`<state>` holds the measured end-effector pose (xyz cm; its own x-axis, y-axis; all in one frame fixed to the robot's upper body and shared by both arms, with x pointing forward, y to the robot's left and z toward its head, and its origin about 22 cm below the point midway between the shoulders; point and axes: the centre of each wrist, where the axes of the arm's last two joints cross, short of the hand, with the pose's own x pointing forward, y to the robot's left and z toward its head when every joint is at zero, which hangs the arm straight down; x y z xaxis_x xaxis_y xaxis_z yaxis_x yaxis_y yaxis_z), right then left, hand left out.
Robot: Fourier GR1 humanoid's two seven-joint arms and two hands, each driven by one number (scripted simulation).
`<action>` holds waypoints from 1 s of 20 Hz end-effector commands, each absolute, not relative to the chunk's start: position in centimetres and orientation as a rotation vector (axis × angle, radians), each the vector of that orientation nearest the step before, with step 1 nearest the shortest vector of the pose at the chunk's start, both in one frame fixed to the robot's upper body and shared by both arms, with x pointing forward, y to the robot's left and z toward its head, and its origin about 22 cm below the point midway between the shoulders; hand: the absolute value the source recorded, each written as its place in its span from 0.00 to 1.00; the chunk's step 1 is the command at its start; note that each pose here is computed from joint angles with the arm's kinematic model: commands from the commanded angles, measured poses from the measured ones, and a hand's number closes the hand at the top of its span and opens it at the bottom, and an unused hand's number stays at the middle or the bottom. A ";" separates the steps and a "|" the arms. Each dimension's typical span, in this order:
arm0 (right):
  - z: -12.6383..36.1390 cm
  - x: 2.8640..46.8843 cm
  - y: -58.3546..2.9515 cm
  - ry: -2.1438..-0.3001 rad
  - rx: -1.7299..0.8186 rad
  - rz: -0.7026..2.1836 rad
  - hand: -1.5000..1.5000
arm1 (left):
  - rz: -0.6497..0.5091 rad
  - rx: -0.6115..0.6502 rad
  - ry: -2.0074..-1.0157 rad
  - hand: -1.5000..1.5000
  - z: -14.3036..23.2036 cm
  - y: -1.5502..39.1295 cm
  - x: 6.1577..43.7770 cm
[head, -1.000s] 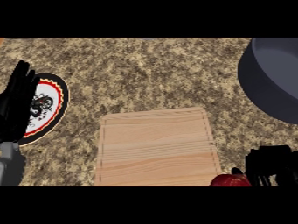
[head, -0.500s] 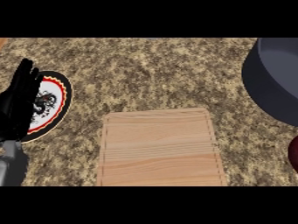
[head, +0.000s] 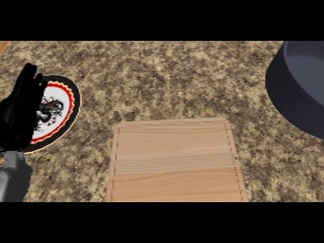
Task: Pick the pear from the cutting board and place it in the pot
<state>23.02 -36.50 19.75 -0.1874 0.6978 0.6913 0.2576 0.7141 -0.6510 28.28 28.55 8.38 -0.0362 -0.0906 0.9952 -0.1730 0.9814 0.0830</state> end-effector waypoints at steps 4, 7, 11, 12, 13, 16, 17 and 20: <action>19.7 28.6 -40.1 -1.760 -0.657 0.325 1.00 | 0.068 0.170 -1.614 0.50 8.8 29.0 27.5; 17.7 27.8 -41.2 -1.707 -1.077 0.555 1.00 | 0.060 0.175 -1.624 0.50 8.6 26.7 28.5; 15.6 30.6 -41.7 -1.614 -1.261 0.602 1.00 | 0.052 0.181 -1.629 0.50 8.9 26.9 29.1; 15.7 31.5 -41.9 -1.594 -1.273 0.607 1.00 | 0.039 0.174 -1.626 0.50 8.8 27.8 28.9; 13.9 31.9 -43.3 -1.568 -1.255 0.618 1.00 | 0.023 0.174 -1.616 0.50 9.1 26.4 28.6; 12.9 34.1 -44.4 -1.562 -1.236 0.625 1.00 | 0.043 0.161 -1.620 0.50 10.6 27.7 29.0; 12.9 35.6 -43.3 -1.580 -1.239 0.627 1.00 | 0.047 0.180 -1.618 0.50 8.4 26.1 29.8; 10.0 36.6 -43.1 -1.524 -1.149 0.603 1.00 | 0.044 0.160 -1.615 0.50 9.2 27.4 29.7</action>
